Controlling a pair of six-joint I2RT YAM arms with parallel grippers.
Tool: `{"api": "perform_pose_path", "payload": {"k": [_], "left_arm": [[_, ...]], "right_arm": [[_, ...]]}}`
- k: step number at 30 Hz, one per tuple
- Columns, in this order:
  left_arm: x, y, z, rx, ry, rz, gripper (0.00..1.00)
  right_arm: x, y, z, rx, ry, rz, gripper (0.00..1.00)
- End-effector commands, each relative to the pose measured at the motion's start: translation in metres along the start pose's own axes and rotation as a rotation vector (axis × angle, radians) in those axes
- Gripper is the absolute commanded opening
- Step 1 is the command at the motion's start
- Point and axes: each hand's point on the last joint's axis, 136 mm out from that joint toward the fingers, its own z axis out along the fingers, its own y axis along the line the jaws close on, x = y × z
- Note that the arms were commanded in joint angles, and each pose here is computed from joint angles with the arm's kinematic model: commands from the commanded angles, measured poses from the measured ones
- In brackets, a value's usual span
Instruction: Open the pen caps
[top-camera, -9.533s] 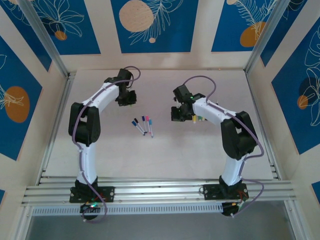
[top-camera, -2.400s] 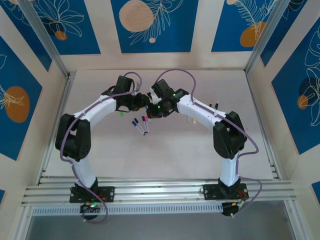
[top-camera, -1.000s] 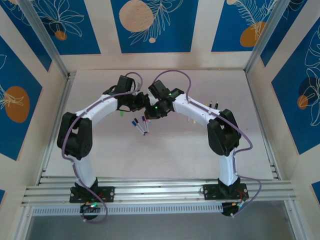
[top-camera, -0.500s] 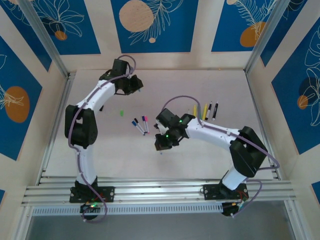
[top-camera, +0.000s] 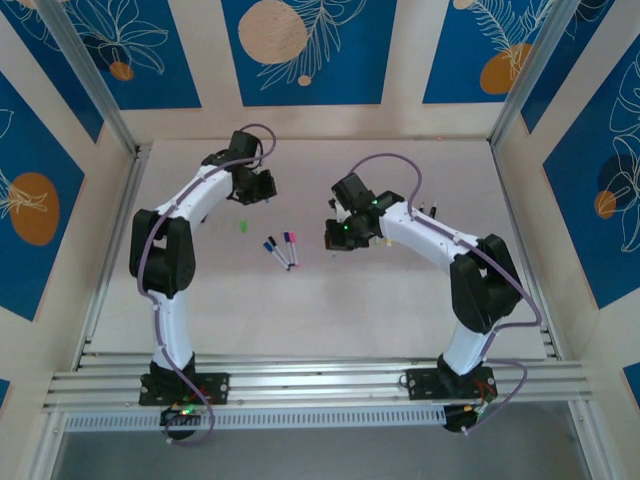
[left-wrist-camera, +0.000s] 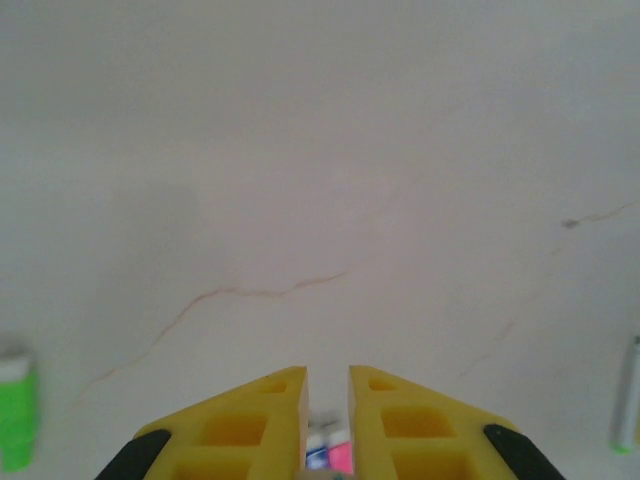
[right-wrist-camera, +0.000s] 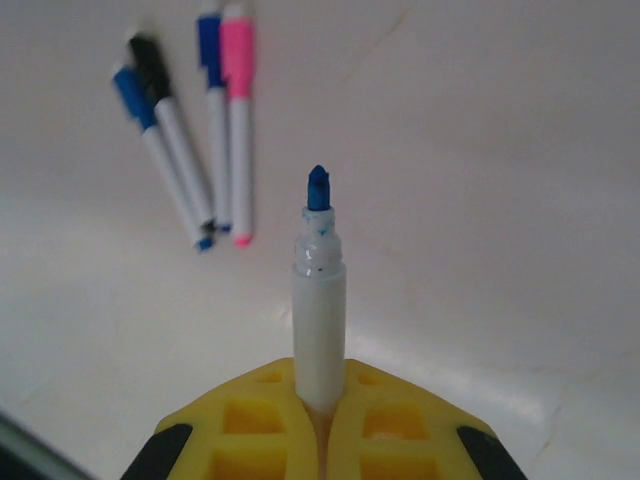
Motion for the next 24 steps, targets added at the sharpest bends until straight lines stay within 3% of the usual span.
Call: {"api": "perform_pose_path", "payload": {"k": [1,9,24], "left_arm": [[0.011,0.029,-0.008,-0.118,0.023,0.052,0.0],[0.023,0.071,0.008,-0.311,0.072,0.118,0.0],[0.033,0.088,0.04,-0.366,0.132,0.108,0.0]], "right_arm": [[-0.02,-0.02,0.003,0.076,-0.027,-0.016,0.0],[-0.038,-0.046,0.01,0.161,-0.036,0.007,0.0],[-0.035,-0.062,0.015,0.206,-0.025,0.03,0.0]]}}
